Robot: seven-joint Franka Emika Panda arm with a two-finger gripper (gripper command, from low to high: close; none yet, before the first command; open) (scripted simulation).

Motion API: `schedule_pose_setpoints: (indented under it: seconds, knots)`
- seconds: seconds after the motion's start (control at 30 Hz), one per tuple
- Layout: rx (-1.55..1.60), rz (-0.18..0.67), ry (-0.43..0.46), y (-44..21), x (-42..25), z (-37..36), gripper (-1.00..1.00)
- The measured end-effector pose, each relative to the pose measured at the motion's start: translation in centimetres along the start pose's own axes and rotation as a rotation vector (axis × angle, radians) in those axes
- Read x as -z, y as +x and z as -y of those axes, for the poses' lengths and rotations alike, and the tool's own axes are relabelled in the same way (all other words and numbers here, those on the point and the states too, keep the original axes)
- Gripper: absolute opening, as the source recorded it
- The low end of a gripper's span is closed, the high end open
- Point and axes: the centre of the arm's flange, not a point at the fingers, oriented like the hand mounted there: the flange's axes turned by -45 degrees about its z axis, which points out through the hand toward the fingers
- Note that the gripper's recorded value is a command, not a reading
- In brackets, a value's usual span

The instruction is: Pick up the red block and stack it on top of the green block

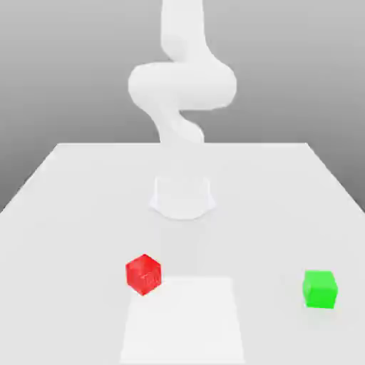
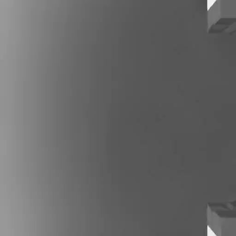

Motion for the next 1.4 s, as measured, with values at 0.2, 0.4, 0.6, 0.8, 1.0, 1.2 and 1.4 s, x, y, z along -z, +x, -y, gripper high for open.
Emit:
schedule_pose_setpoints:
  seconds: [0.2,0.4,0.6,0.8,1.0,1.2,1.4]
  knots:
    - [-0.201,0.214,-0.067,-6.6,-13.9,-3.2,0.0]
    - [-0.413,0.43,-0.161,-17.7,-24.1,-6.5,0.0]
    - [-0.631,0.65,-0.279,-32.1,-31.3,-9.0,0.0]
    - [-0.657,0.675,-0.295,-37.1,-35.3,-9.4,-1.0]
    - [-0.657,0.674,-0.295,-37.3,-35.5,-9.4,-1.0]
    - [-0.657,0.674,-0.295,-34.7,-32.8,-9.3,-1.0]
    - [-0.517,0.687,-0.251,-30.9,-32.0,-3.7,-1.0]
